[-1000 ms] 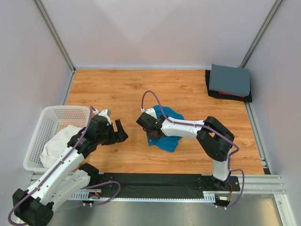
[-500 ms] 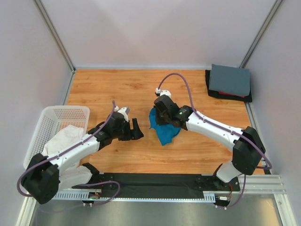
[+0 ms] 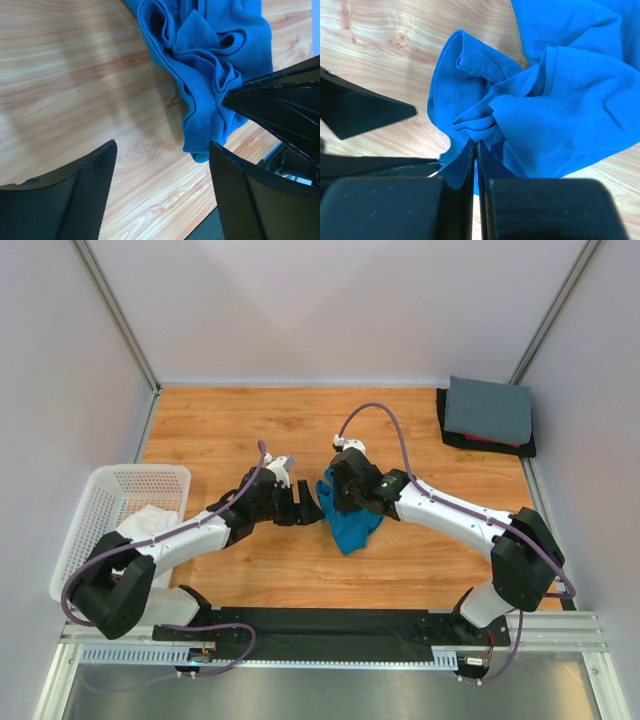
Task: Fold and stack the t-shirts
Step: Flatten the tshirt out
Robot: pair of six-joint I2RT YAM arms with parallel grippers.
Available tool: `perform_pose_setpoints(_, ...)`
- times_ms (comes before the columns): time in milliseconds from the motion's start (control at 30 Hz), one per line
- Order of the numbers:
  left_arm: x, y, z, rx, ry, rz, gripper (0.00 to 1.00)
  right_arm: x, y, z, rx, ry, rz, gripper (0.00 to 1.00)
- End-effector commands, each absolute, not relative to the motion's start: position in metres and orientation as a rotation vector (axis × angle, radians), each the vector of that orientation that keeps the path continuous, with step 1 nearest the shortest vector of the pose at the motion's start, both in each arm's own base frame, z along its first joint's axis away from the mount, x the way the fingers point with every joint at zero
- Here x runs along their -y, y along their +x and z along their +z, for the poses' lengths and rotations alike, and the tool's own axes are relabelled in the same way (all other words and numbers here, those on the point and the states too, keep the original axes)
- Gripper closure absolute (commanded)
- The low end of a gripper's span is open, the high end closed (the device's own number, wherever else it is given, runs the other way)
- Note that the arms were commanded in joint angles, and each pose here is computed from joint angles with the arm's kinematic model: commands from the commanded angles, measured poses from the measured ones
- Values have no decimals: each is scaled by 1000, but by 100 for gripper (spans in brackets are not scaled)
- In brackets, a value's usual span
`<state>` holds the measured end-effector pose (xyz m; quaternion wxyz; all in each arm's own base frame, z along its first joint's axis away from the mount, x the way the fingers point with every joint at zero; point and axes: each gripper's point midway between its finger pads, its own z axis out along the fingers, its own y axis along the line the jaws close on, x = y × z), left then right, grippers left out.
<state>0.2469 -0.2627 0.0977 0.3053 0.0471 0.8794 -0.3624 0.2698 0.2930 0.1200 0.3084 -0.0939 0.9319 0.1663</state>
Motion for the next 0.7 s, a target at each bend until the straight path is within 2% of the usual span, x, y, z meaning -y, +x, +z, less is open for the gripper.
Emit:
perform_pose_setpoints(0, 288, 259, 124, -2213, 178, -1069, 21, -305, 285, 149, -2375, -221, 507, 100)
perform_pose_setpoints(133, 294, 262, 127, -2195, 174, -1096, 26, -307, 286, 151, -2370, -225, 513, 100)
perform_pose_setpoints(167, 295, 262, 128, -2189, 176, -1101, 30, -307, 286, 151, -2369, -223, 515, 100)
perform_pose_setpoints(433, 310, 260, 135, -2135, 194, -1219, 30, -304, 286, 151, -2358, -182, 521, 99)
perform_pose_setpoints(467, 312, 261, 136, -2121, 196, -1231, 38, -304, 286, 151, -2354, -181, 524, 99)
perform_pose_setpoints(533, 313, 262, 132, -2132, 189, -1231, 46, -305, 286, 157, -2332, -168, 549, 100)
perform_pose_setpoints(633, 314, 262, 133, -2128, 196, -1237, 68, -304, 286, 163, -2311, -160, 563, 99)
perform_pose_setpoints(667, 314, 262, 133, -2132, 194, -1232, 91, -302, 286, 162, -2310, -154, 556, 100)
